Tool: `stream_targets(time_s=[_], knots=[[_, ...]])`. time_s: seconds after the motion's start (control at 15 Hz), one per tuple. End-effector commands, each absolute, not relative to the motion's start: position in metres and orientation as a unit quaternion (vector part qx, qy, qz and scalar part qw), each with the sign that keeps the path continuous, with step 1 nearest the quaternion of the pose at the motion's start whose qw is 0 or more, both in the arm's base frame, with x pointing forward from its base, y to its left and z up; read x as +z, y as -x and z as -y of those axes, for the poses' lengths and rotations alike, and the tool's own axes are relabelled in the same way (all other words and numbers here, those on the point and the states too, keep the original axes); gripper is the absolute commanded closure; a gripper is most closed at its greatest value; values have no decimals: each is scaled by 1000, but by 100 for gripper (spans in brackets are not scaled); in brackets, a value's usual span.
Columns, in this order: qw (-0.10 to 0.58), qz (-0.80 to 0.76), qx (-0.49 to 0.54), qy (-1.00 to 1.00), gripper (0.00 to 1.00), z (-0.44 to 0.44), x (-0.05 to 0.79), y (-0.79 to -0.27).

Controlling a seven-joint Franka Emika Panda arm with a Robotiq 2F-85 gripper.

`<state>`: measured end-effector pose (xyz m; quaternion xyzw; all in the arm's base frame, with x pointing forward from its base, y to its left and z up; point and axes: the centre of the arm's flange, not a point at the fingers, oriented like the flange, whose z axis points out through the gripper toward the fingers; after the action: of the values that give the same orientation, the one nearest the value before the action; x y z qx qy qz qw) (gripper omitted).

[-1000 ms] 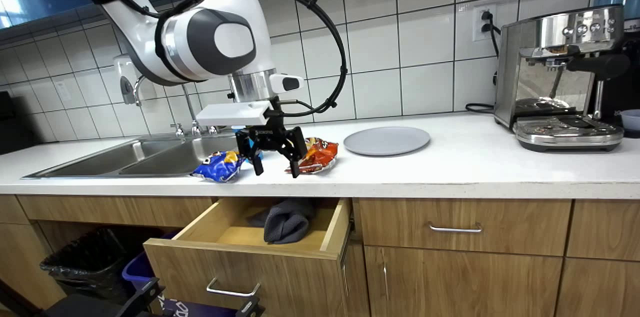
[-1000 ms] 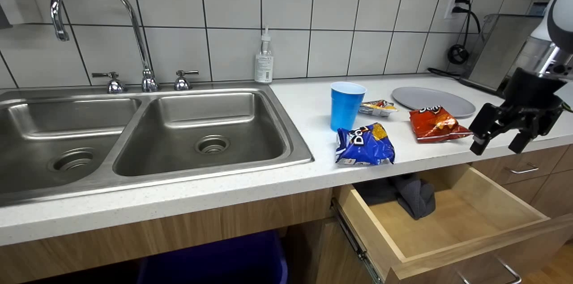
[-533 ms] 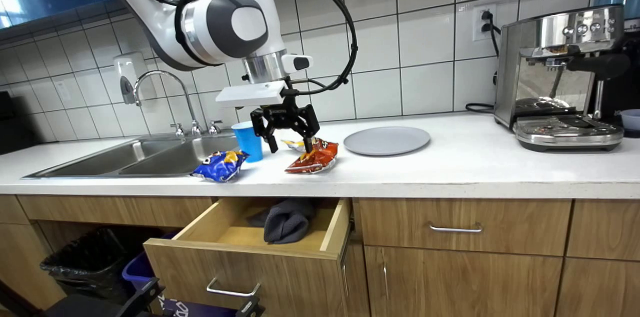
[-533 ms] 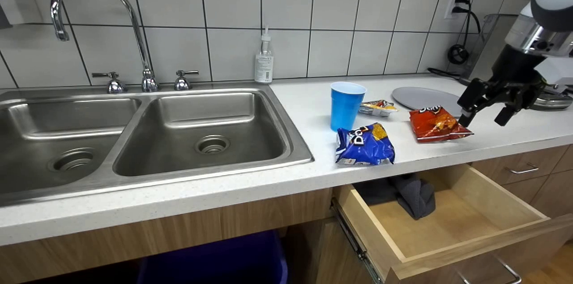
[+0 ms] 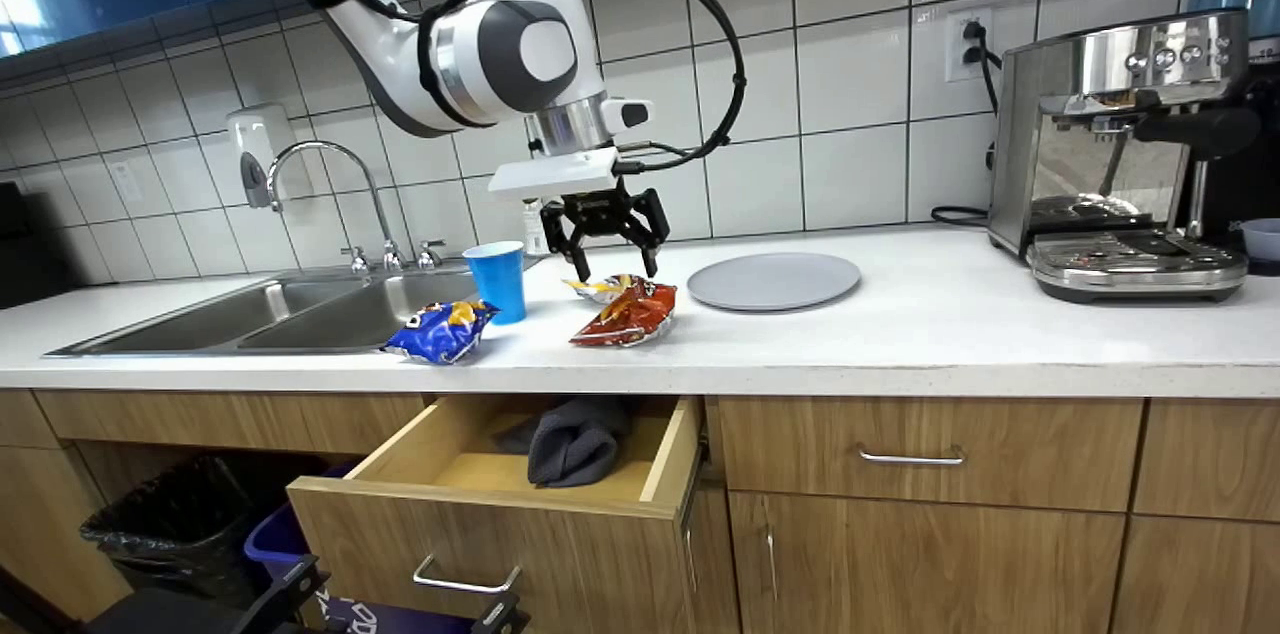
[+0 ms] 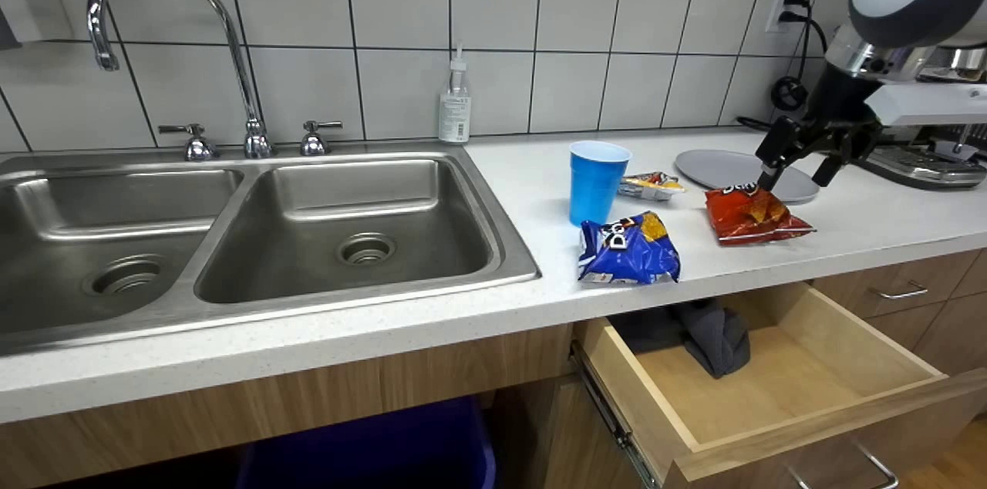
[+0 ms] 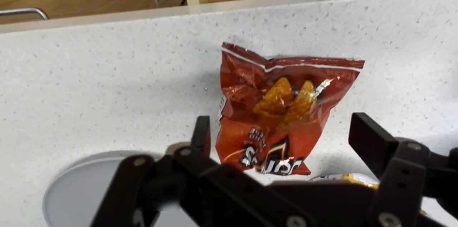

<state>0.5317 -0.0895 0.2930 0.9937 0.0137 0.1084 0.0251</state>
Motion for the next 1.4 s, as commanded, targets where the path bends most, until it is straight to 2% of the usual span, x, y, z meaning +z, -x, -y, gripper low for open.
stream_targets(time_s=[0.0, 0.53, 1.33], knots=[[29, -46, 115, -992, 0, 107, 291, -573], [19, -114, 109, -987, 0, 112, 266, -620], [32, -170, 106, -979, 0, 90, 245, -644]])
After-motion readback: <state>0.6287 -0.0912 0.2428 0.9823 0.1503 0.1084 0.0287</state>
